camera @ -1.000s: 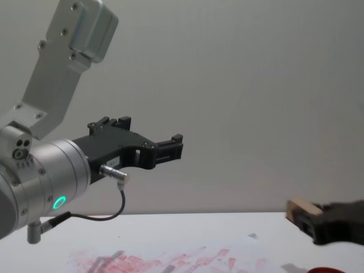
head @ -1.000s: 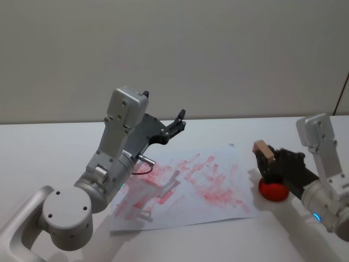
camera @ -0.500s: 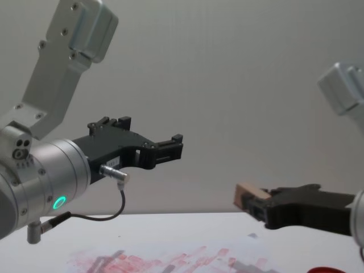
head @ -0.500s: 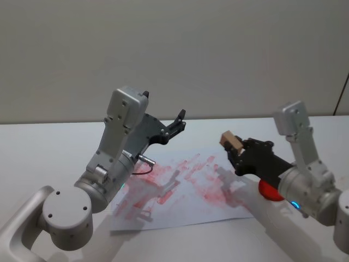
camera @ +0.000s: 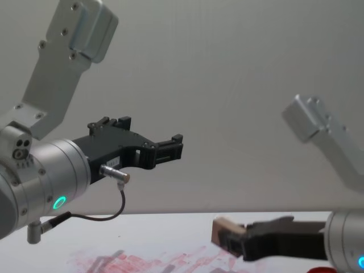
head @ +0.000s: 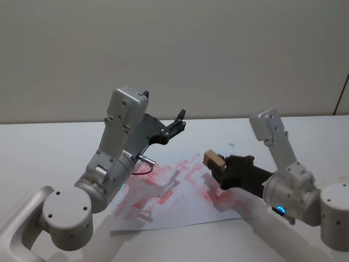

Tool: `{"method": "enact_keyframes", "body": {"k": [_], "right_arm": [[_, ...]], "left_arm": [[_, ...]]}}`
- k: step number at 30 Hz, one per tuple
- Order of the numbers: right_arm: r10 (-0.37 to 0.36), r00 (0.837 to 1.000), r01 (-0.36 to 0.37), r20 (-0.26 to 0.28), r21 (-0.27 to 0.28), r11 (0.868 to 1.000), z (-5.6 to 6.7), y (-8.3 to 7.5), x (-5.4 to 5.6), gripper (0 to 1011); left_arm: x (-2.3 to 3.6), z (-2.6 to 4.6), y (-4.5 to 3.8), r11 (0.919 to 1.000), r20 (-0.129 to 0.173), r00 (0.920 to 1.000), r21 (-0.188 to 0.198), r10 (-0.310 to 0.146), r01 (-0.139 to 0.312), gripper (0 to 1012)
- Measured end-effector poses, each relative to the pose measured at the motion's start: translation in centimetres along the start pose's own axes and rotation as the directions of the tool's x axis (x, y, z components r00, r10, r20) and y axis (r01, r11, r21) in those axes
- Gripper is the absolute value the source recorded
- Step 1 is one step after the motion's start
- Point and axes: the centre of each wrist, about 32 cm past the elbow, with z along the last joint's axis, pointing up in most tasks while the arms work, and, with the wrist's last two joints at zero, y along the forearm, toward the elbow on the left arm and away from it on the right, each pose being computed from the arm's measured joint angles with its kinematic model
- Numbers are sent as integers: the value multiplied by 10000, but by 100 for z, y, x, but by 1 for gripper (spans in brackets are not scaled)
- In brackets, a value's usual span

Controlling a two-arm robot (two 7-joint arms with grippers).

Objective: Use the one hand to pick up the stamp and affix it onto the A4 paper.

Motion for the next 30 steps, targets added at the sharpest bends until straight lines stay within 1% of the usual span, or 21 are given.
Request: {"method": "enact_keyframes", "body": {"k": [6, 13, 20, 30], "right_arm": [[136, 9998, -148, -160, -777, 9969, -51, 52, -13, 217], [168, 9995, -202, -274, -1271, 9917, -95, 81, -25, 217], [174, 9993, -222, -335, -1497, 9885, -122, 98, -35, 217], [53, 9996, -91, -264, -1464, 9892, -141, 111, -51, 217]], "left_arm": [[0, 0, 0, 10000, 0, 10000, 0, -1, 1, 1001], [0, 0, 0, 10000, 0, 10000, 1, -1, 1, 1001], [0, 0, 0, 10000, 0, 10000, 1, -1, 1, 1001], [0, 0, 0, 10000, 0, 10000, 0, -1, 1, 1001]]}}
